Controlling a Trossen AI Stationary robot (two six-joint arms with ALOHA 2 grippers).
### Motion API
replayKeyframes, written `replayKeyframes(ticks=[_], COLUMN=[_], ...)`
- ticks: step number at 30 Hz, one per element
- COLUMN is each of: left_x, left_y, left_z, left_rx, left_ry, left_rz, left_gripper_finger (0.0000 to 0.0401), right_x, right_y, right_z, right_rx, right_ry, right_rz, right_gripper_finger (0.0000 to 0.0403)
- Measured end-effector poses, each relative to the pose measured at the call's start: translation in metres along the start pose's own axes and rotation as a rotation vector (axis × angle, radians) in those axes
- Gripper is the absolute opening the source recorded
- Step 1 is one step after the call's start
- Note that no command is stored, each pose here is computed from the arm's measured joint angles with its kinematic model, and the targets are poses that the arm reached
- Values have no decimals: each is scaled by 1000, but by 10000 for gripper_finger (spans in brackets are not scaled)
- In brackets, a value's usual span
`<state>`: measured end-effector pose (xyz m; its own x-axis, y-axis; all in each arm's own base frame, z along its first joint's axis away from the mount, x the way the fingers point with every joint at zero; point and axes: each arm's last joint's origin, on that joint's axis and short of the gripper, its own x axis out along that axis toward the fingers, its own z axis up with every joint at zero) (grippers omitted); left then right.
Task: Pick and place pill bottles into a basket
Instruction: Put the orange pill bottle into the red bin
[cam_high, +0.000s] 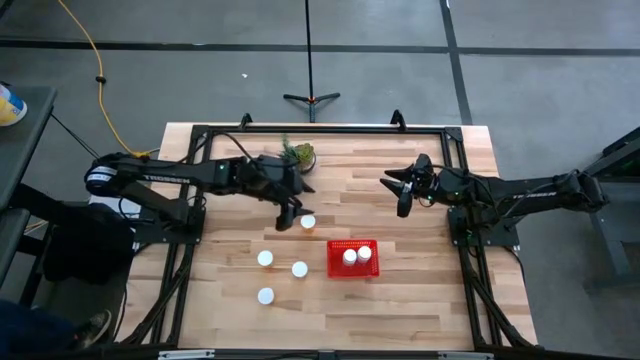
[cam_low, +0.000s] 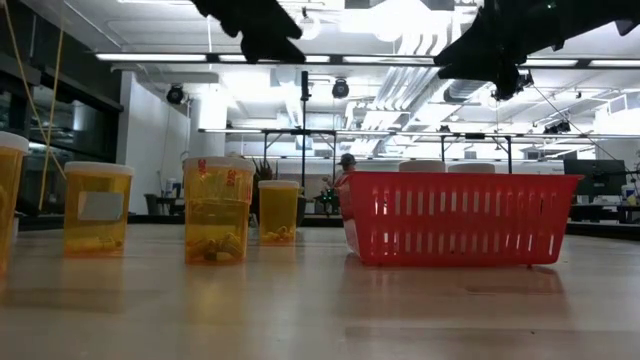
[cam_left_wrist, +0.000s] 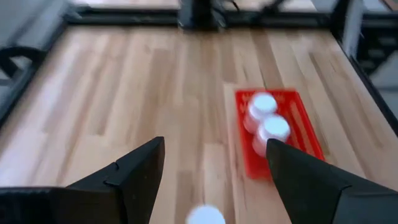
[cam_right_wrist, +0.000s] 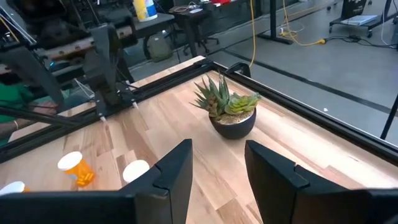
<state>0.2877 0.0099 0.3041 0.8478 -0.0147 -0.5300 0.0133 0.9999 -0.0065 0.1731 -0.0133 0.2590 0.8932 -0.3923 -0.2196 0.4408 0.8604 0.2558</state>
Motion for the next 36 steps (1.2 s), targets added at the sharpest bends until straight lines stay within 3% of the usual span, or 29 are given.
replayKeyframes(ticks=[9, 18, 27, 36], left_x=[31, 68, 79, 79], left_y=[-2, 0, 1, 3], left_z=[-24, -44, -54, -56], left_rx=[92, 106, 102, 120], left_ry=[193, 303, 364, 385], left_rz=[-114, -99, -103, -13], left_gripper_finger=[315, 315, 317, 393], right_x=[0, 0, 0, 0], right_y=[-1, -2, -3, -3], right_z=[0, -3, -4, -4], right_rx=[-4, -42, -80, -93], right_ry=[-6, 22, 29, 30], right_rz=[-36, -49, -58, -66], right_gripper_finger=[138, 138, 138, 138])
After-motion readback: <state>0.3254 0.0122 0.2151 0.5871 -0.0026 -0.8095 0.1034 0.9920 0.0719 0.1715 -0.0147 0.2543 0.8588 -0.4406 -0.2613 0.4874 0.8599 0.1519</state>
